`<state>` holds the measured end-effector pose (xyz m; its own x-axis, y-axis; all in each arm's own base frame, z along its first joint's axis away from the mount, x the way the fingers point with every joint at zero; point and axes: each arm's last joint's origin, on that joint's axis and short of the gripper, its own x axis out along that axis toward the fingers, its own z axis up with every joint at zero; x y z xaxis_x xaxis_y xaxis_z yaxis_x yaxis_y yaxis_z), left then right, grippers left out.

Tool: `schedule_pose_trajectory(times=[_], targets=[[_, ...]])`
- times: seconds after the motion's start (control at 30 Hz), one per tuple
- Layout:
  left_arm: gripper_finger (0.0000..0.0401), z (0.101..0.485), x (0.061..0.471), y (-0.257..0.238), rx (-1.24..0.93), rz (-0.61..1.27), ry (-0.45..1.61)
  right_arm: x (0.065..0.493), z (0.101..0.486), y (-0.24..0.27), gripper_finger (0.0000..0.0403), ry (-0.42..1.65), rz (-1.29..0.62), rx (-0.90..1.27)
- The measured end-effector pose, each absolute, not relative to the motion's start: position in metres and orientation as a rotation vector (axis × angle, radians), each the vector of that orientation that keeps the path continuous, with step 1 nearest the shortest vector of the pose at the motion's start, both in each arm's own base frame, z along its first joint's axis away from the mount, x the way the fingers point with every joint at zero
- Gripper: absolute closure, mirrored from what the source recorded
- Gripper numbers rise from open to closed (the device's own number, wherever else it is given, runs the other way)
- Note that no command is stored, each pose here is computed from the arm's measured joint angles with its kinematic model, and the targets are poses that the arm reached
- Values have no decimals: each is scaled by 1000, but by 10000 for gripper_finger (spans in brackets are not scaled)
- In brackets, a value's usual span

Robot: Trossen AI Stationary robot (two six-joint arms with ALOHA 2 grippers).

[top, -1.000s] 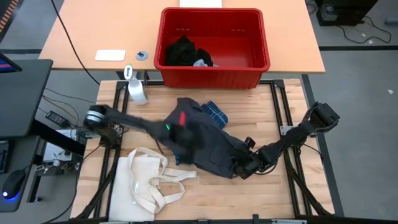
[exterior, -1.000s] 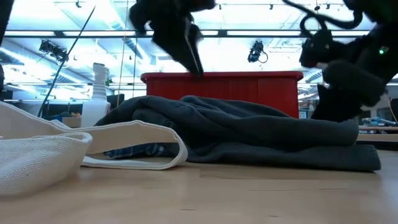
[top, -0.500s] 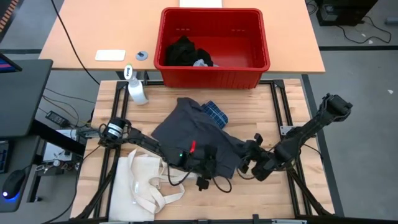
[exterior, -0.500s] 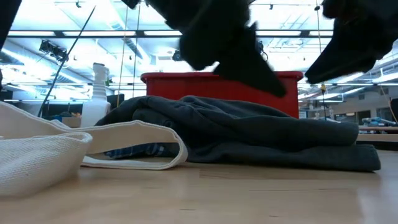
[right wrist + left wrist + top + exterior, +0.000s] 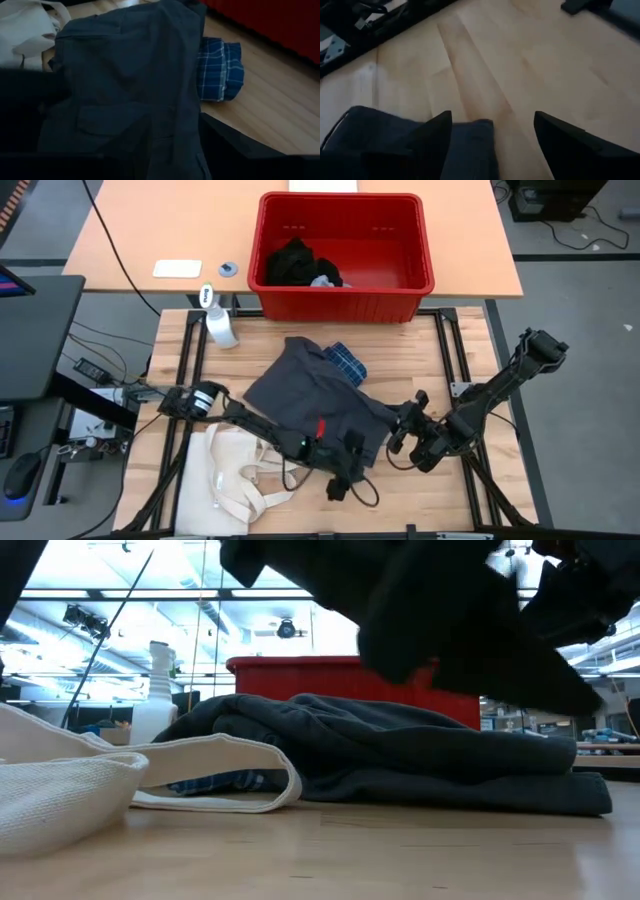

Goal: Fold Laundry from Bin
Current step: Fold the gray short

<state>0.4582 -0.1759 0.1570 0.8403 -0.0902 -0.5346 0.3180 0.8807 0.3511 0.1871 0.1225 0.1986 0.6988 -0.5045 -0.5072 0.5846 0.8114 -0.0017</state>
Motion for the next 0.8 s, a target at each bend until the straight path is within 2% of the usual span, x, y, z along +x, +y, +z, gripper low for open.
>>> schedule_pose_trajectory(times=[0.23,0.4,0.5,0.63,0.8], targets=[[115,148,477,-175,577,-134,648,184,199,127,236,504,-597,166],[118,134,483,-152,516,-105,727,182,200,131,236,489,-581,167],[137,129,485,-143,464,-123,764,180,200,133,236,484,-569,165],[203,128,485,-141,469,-129,771,179,201,135,236,466,-566,161],[352,132,480,-145,526,-157,792,177,202,140,236,429,-552,145]])
